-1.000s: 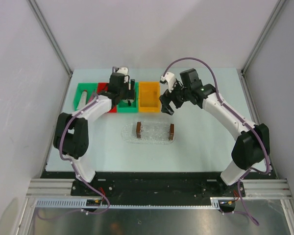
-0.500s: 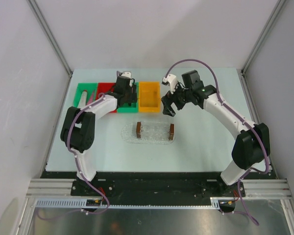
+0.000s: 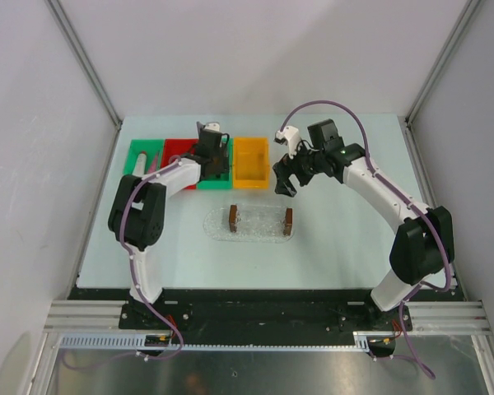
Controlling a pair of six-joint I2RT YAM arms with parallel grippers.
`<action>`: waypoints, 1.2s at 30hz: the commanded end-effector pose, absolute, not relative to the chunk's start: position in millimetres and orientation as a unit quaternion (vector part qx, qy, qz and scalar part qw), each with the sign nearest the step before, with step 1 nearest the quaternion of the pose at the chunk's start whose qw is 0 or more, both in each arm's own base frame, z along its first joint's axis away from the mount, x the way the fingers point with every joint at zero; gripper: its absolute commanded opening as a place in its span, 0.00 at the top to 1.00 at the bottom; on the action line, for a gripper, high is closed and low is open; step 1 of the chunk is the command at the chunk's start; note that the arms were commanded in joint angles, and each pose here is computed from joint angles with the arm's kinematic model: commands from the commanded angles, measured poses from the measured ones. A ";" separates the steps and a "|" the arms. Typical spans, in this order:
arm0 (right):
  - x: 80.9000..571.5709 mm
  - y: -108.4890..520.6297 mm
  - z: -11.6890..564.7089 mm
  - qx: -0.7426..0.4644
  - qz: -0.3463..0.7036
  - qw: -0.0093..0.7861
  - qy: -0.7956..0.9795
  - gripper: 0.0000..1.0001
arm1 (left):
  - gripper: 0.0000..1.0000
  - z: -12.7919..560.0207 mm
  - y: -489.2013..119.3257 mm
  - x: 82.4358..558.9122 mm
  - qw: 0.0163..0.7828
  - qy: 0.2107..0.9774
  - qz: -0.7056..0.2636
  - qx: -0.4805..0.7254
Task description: Prepare toiletry sets of a toothbrush and toothpaste on the tray
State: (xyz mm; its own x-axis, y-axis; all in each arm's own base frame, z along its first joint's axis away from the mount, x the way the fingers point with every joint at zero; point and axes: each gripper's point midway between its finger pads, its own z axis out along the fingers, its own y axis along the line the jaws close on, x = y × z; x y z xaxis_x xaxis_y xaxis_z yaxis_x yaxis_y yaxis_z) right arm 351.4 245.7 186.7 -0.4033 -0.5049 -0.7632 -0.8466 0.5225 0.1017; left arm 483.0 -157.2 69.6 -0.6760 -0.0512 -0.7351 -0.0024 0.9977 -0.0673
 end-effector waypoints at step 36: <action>342.5 251.0 180.8 -0.429 0.276 0.325 0.797 0.00 | 1.00 82.6 -153.3 510.1 0.426 0.902 -0.036 -0.063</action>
